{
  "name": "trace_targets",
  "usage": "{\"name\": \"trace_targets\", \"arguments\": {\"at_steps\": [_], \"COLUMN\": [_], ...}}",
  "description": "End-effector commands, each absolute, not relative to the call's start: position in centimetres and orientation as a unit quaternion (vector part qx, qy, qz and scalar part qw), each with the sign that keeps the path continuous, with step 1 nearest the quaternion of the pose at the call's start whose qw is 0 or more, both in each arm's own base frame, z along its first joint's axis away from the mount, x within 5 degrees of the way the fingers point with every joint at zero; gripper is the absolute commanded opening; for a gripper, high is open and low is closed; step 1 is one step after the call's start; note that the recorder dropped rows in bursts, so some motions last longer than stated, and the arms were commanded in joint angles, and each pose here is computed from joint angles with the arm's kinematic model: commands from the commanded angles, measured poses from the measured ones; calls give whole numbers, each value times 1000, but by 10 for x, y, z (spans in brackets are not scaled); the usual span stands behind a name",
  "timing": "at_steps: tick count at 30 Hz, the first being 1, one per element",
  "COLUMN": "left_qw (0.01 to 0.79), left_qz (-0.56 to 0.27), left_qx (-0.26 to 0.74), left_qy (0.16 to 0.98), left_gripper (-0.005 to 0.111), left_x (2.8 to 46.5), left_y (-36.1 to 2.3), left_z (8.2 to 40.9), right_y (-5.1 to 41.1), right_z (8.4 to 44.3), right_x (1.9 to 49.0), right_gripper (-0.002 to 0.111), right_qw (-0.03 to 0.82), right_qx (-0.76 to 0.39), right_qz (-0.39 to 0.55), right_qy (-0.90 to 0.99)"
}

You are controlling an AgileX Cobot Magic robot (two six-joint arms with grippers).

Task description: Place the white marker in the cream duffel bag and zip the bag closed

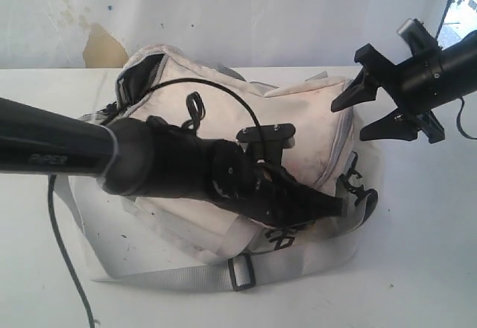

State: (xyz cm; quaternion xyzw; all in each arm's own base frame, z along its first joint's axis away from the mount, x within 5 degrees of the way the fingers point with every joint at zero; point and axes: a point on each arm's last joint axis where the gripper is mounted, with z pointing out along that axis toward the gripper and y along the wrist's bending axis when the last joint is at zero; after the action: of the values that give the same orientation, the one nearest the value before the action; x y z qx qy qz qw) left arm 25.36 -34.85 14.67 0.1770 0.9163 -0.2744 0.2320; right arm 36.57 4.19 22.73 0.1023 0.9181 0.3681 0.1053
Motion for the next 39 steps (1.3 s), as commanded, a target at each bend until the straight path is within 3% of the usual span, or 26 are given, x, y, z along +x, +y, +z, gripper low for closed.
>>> {"name": "trace_targets", "arguments": {"at_steps": [1, 8, 17, 19, 21, 23, 32, 39], "left_qw": [230, 223, 218, 213, 201, 183, 186, 172], "left_qz": [-279, -281, -276, -275, -273, -263, -179, -106], "left_qx": [234, 263, 270, 269, 273, 288, 341, 312], "left_qy": [902, 896, 896, 898, 900, 902, 904, 928], "left_gripper": [0, 0, 0, 0, 0, 0, 0, 0], "left_x": [246, 237, 236, 236, 234, 231, 228, 255], "left_y": [-341, -335, -330, -330, -329, -327, -305, -267], "left_z": [183, 206, 212, 211, 210, 208, 225, 226], "right_y": [41, 53, 52, 52, 53, 53, 52, 54], "right_z": [232, 226, 206, 202, 199, 197, 197, 198], "right_x": [363, 363, 369, 371, 372, 373, 372, 368], "right_gripper": [61, 61, 60, 52, 32, 0, 0, 0], "right_qw": [103, 101, 90, 92, 89, 92, 92, 73], "right_qx": [79, 62, 72, 75, 78, 63, 58, 42], "right_qz": [372, 359, 327, 325, 333, 331, 330, 339], "right_qy": [919, 926, 938, 938, 935, 937, 938, 937]}}
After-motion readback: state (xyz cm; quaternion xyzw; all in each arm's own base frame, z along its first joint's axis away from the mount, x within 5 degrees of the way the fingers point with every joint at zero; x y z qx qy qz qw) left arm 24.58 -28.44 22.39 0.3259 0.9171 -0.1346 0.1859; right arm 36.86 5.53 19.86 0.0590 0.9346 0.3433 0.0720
